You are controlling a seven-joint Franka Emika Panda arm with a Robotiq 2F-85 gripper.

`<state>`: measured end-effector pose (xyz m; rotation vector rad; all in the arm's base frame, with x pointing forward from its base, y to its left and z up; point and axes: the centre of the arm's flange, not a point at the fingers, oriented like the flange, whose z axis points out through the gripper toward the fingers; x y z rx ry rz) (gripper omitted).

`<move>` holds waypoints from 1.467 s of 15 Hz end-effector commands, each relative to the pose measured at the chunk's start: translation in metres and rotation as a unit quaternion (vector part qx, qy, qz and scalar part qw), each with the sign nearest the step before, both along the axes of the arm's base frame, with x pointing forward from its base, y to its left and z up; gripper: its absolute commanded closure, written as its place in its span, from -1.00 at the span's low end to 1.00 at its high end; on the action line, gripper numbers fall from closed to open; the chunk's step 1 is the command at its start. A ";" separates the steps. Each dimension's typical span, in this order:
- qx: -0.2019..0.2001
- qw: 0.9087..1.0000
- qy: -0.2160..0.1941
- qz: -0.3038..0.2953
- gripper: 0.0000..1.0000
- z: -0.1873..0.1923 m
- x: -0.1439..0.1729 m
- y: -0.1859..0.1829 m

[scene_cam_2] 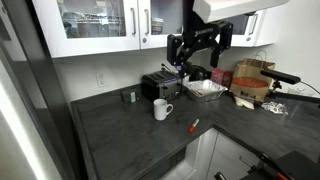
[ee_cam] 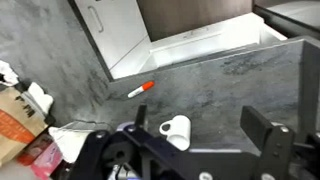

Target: Put the marker in the mug

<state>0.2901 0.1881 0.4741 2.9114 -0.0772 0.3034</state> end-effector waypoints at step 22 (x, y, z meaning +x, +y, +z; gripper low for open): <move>0.077 0.893 -0.031 -0.443 -1.00 -0.192 0.246 -0.131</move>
